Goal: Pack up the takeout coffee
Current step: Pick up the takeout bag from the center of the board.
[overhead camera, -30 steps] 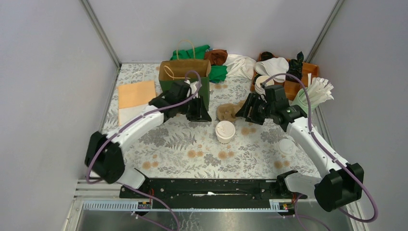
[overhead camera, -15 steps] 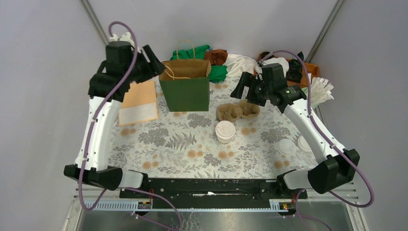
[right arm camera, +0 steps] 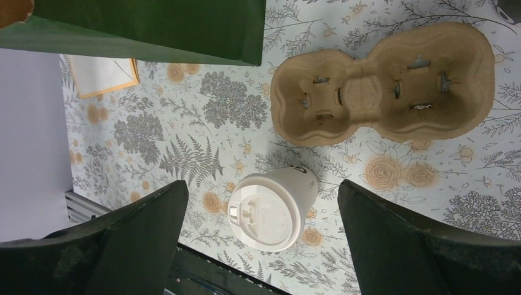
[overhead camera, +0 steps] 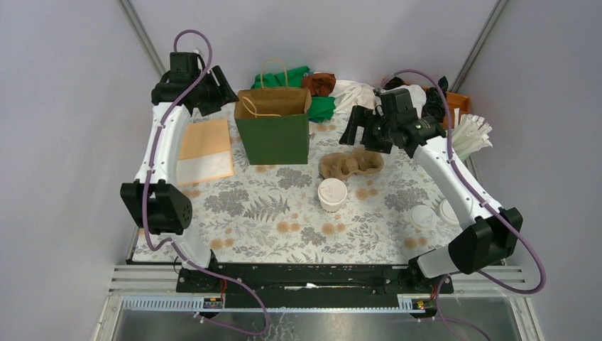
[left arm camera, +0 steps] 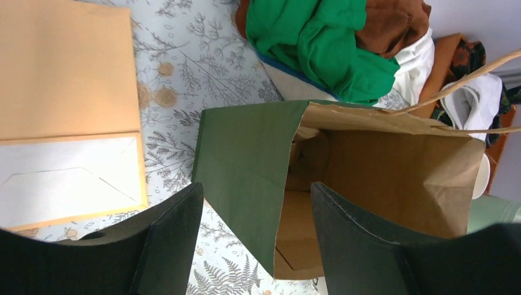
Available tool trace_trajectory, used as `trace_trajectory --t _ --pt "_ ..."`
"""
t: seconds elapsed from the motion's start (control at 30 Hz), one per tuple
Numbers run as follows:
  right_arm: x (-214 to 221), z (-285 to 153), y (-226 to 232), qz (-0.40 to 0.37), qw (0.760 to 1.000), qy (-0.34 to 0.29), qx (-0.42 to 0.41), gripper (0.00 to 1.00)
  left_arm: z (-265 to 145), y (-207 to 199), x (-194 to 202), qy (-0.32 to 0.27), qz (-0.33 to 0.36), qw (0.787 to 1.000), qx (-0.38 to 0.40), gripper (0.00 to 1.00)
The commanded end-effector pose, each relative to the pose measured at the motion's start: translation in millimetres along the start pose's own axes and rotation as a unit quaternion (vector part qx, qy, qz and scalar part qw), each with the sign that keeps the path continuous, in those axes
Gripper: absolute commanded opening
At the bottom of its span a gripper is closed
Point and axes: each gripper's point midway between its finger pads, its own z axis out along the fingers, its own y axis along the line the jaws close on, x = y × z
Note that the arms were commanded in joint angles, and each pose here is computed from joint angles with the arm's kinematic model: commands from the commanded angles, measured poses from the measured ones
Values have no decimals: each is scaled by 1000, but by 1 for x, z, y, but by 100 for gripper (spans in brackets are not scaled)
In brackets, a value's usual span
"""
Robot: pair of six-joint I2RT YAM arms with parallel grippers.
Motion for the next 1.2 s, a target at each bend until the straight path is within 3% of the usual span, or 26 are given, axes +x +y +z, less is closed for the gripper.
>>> trace_trajectory --t 0.0,0.13,0.23,0.37,0.4,0.43,0.67,0.93,1.17 --pt "-1 -1 6 -21 1000 8 -4 100 -2 -23 -14 -32 21 997 64 67" --pt "11 2 4 -32 999 29 2 100 14 -17 -8 -20 36 997 64 62" --pt "21 4 4 -50 998 38 15 100 23 -19 -6 -9 46 996 70 50" --pt "26 3 4 -50 998 38 16 100 29 -17 -6 -15 61 997 52 21" --pt "26 2 5 -49 998 36 15 100 28 -18 -6 -19 68 997 44 6" --pt "26 1 6 -50 998 35 13 100 26 -20 -3 -23 78 996 37 0" --pt "26 -4 15 -67 997 23 -6 100 -18 -37 30 -100 166 981 -3 0" --pt "21 -14 43 -116 993 -6 -32 100 -81 -33 88 -168 168 971 35 0" --pt "-8 -33 100 -122 984 -55 -116 100 -98 -18 132 -146 142 977 62 0"
